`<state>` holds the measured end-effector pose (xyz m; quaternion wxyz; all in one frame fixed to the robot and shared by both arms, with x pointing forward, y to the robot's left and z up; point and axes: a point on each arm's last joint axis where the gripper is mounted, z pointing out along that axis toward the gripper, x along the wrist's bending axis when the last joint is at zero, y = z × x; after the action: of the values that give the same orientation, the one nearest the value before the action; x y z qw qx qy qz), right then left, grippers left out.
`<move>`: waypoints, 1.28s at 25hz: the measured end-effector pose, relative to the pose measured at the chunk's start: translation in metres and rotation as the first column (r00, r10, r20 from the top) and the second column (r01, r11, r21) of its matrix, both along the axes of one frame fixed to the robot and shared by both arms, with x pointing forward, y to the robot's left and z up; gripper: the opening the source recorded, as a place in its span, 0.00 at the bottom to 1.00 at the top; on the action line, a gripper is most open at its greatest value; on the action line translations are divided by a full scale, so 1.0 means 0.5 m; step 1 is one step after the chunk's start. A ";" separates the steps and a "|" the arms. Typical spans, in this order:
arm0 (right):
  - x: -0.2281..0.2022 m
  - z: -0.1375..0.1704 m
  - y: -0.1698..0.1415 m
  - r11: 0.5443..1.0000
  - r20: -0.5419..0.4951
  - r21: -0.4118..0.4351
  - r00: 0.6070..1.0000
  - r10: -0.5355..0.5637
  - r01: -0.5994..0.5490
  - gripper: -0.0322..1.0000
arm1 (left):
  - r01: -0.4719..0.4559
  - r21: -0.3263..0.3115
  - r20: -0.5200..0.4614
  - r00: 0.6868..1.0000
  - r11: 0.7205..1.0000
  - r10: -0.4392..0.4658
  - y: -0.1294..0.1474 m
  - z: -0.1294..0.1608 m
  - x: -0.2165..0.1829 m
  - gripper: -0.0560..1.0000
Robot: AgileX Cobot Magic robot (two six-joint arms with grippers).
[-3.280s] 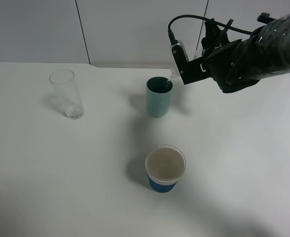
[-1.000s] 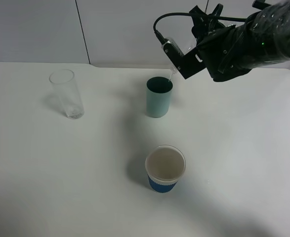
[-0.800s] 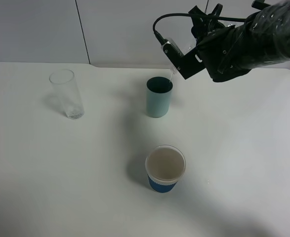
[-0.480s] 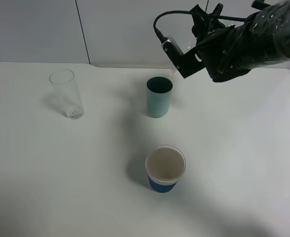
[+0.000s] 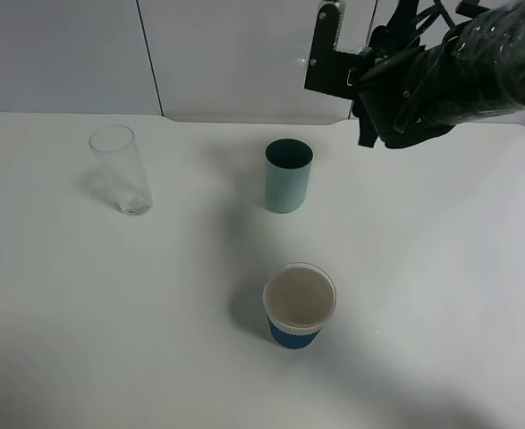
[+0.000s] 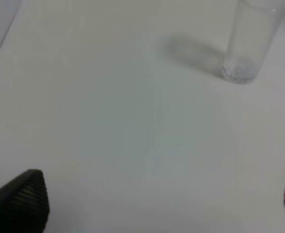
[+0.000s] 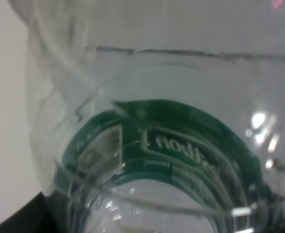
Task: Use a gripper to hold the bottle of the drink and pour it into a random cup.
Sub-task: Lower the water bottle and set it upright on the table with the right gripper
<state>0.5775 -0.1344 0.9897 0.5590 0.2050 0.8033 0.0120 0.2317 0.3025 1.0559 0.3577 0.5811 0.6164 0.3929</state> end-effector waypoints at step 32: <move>-0.030 0.015 -0.078 0.654 -0.042 0.737 0.953 0.299 -0.173 0.58 | 0.000 0.000 0.000 1.000 1.000 0.000 0.000 0.000 0.000 0.98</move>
<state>0.5625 -0.1736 0.9972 0.3597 0.3027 0.7943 0.3848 0.2317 0.3025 1.0559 0.3577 0.5811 0.6164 0.3929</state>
